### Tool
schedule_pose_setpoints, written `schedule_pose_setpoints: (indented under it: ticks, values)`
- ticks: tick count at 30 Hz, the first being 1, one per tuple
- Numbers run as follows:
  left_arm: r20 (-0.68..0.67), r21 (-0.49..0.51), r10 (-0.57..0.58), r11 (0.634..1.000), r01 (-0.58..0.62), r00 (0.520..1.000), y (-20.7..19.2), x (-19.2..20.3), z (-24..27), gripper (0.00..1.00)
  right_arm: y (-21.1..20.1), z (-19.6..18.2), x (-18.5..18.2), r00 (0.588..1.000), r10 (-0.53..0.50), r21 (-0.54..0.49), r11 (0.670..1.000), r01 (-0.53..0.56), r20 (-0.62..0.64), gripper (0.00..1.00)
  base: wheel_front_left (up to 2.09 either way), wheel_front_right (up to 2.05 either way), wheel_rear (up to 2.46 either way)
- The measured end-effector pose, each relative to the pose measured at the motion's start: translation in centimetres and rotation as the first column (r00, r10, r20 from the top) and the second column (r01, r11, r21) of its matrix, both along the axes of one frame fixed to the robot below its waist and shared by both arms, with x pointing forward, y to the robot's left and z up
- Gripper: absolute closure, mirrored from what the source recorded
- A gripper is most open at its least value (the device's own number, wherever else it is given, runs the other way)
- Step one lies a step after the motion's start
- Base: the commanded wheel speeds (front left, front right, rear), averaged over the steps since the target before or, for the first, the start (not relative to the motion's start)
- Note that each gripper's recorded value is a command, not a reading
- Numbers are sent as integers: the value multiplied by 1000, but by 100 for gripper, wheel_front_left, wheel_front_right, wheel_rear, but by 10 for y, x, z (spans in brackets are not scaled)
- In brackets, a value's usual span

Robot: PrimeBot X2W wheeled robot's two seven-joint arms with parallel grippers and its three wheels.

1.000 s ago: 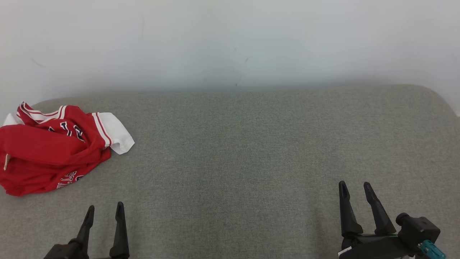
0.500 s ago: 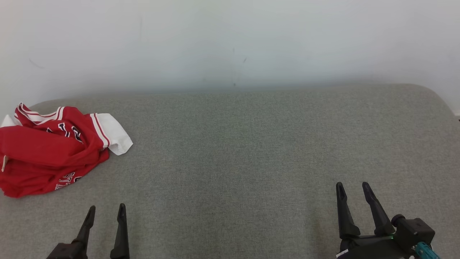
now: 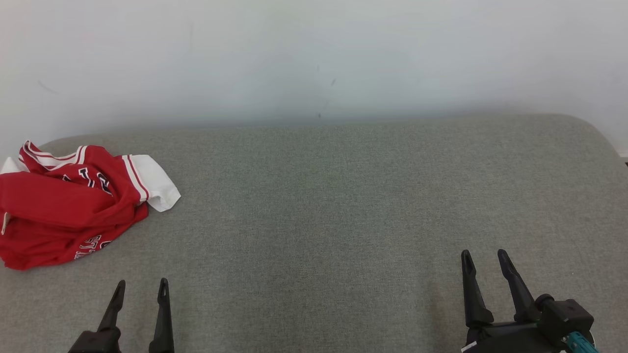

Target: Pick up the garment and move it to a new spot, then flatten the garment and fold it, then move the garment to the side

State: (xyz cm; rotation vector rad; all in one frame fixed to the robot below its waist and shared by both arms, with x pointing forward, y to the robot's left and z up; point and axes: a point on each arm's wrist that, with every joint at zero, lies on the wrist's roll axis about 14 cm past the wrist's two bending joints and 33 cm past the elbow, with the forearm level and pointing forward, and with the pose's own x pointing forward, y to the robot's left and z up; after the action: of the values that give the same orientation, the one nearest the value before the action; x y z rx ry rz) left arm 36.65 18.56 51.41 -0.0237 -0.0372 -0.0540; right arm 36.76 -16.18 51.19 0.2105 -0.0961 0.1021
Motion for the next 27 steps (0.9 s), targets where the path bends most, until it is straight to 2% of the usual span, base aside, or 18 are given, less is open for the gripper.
schedule_pose_setpoints:
  ticks: [27]
  values:
    - [-12,18,30,999,-30,999,6,-2,0,0,-1,1,2,1000,2,5,1000,-2,-23,0,0,0,0]
